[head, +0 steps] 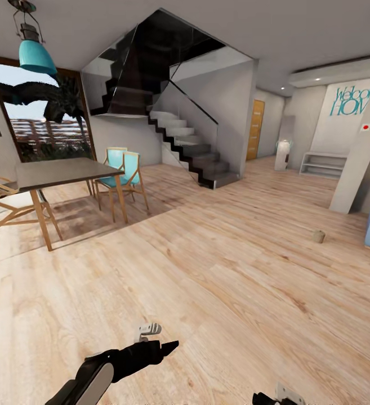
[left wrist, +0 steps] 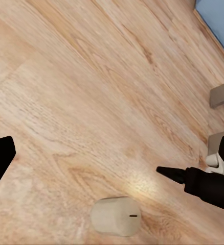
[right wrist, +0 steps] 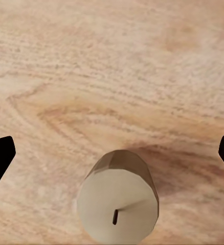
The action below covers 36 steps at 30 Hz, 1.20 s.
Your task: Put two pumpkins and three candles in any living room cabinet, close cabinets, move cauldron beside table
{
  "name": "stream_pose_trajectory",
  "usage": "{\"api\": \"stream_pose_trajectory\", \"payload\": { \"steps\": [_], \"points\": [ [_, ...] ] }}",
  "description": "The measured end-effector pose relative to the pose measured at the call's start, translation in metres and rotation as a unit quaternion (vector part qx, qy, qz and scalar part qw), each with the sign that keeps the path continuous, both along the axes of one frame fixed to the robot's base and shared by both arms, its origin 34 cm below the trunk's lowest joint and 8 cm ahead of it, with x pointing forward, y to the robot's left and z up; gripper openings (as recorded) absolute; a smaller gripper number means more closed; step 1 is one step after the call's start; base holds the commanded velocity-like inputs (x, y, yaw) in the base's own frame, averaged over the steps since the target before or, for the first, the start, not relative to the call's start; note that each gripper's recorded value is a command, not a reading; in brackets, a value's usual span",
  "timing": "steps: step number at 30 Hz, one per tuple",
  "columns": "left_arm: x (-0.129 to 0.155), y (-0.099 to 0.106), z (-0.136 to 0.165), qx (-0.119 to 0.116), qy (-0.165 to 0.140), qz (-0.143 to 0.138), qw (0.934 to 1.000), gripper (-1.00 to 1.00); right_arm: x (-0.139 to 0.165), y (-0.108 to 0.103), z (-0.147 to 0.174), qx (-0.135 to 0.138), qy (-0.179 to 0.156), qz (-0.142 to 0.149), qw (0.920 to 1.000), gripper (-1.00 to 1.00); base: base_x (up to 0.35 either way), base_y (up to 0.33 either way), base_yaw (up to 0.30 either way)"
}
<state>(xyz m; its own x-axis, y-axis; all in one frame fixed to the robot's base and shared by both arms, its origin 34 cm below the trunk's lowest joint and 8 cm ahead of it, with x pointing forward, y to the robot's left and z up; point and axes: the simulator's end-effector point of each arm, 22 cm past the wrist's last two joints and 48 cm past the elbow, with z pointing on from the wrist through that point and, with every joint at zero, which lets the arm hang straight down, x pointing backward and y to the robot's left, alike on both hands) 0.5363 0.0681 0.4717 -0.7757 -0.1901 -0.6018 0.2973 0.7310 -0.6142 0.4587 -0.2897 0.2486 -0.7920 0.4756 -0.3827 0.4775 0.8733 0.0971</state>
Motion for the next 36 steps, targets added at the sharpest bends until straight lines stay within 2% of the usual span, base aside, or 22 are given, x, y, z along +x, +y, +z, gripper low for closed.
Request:
{"api": "stream_pose_trajectory", "payload": {
  "steps": [15, 31, 36],
  "points": [
    [-0.009, 0.0, -0.034, 0.0, 0.0, 0.0, 1.0, 1.0, -0.009, 0.0, -0.034, -0.001, -0.001, 0.001, 1.0, 1.0, 0.0, 0.0, 0.0],
    [-0.015, -0.001, -0.064, -0.001, 0.032, -0.001, 0.9995, 1.0, -0.029, 0.0, -0.059, 0.0, 0.032, 0.0, 0.9995, 1.0, 0.0, 0.0, 0.0],
    [-0.015, -0.001, -0.064, -0.001, 0.032, -0.001, 0.9995, 1.0, -0.028, 0.0, -0.059, 0.0, 0.031, 0.001, 0.9995, 1.0, 0.0, 0.0, 0.0]
  ]
}}
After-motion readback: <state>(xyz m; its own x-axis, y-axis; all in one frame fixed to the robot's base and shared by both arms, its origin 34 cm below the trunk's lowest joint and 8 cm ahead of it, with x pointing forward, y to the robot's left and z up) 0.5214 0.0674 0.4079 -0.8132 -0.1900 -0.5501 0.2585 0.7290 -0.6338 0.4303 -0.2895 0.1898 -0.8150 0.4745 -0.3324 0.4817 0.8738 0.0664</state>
